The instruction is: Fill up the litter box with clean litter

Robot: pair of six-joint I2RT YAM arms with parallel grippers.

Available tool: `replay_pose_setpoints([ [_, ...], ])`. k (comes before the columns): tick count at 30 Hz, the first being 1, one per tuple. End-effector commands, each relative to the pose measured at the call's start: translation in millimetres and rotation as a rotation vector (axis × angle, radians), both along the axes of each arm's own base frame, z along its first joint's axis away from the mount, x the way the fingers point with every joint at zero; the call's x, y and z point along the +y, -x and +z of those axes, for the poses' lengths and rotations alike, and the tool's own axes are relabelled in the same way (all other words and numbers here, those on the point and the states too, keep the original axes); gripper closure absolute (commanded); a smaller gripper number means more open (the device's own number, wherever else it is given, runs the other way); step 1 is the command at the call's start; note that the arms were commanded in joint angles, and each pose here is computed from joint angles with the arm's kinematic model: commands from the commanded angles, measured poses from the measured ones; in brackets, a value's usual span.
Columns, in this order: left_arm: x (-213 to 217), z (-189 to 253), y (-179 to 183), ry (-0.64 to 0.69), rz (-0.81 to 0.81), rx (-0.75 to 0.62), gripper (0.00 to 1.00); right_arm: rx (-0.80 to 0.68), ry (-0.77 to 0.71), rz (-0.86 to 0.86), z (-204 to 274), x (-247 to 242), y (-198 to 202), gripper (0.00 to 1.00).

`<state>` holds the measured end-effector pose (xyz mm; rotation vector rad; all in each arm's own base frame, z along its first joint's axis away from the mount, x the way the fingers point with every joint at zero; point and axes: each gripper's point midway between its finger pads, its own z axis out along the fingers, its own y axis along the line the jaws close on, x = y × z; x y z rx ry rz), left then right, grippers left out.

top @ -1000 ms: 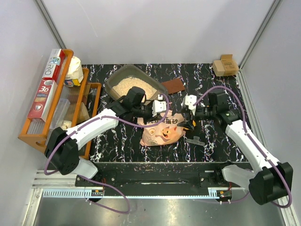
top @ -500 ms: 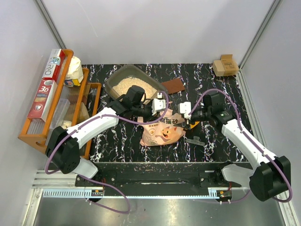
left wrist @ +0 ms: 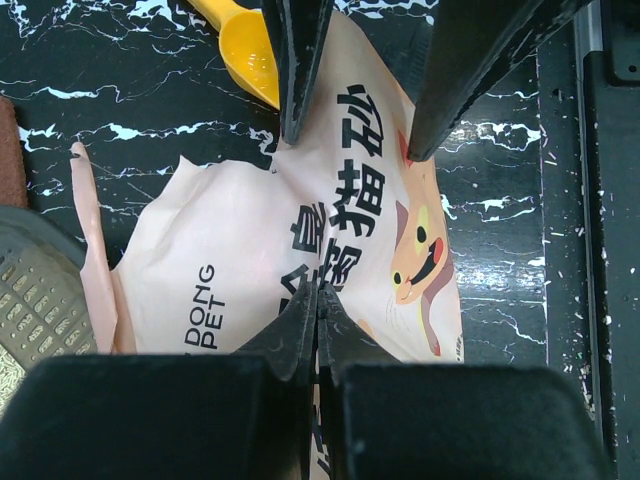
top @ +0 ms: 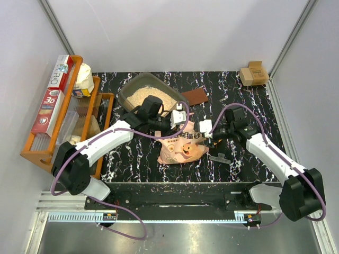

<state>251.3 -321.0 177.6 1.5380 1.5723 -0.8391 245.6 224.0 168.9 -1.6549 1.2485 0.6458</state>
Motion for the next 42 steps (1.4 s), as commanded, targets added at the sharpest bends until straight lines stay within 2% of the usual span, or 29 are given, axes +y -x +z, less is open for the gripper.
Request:
replay_pose_setpoints([
  [1,-2,9,1,0.023,-0.012,0.028,1.00,-0.006,-0.007,-0.030,-3,4,-10,0.37],
  [4,-2,11,1,0.023,-0.015,0.021,1.00,0.019,-0.019,-0.060,-3,6,-16,0.39],
  [6,-1,10,2,0.021,-0.027,0.017,1.00,0.041,-0.024,-0.068,-2,7,-17,0.44],
  [7,-1,11,4,0.021,-0.039,0.013,0.97,0.070,-0.026,-0.078,-4,8,-17,0.45],
  [9,4,9,6,0.005,-0.054,0.006,0.82,0.096,-0.031,-0.086,-2,9,-18,0.50],
  [10,7,9,7,0.001,-0.063,0.005,0.68,0.134,-0.028,-0.100,-5,9,-17,0.56],
  [12,19,4,10,-0.021,-0.067,0.015,0.57,0.165,-0.031,-0.114,-2,10,-18,0.64],
  [14,29,-1,14,-0.040,-0.068,0.024,0.49,0.192,-0.033,-0.131,-2,10,-18,0.70],
  [18,49,-16,10,-0.086,-0.067,0.009,0.45,0.234,-0.038,-0.157,0,10,-19,0.74],
  [26,63,-34,-5,-0.134,-0.016,0.039,0.57,0.252,-0.026,-0.198,-1,7,-21,0.80],
  [30,76,-33,-13,-0.133,0.038,0.057,0.79,0.284,-0.023,-0.227,-2,5,-21,0.91],
  [31,78,-31,-14,-0.129,0.047,0.060,0.88,0.295,-0.022,-0.241,-3,5,-22,0.98],
  [34,88,-18,-13,-0.110,0.079,0.070,0.98,0.347,-0.045,-0.255,2,7,-20,1.00],
  [42,108,-3,5,-0.062,0.167,0.062,1.00,0.538,-0.106,-0.310,4,9,-23,1.00],
])
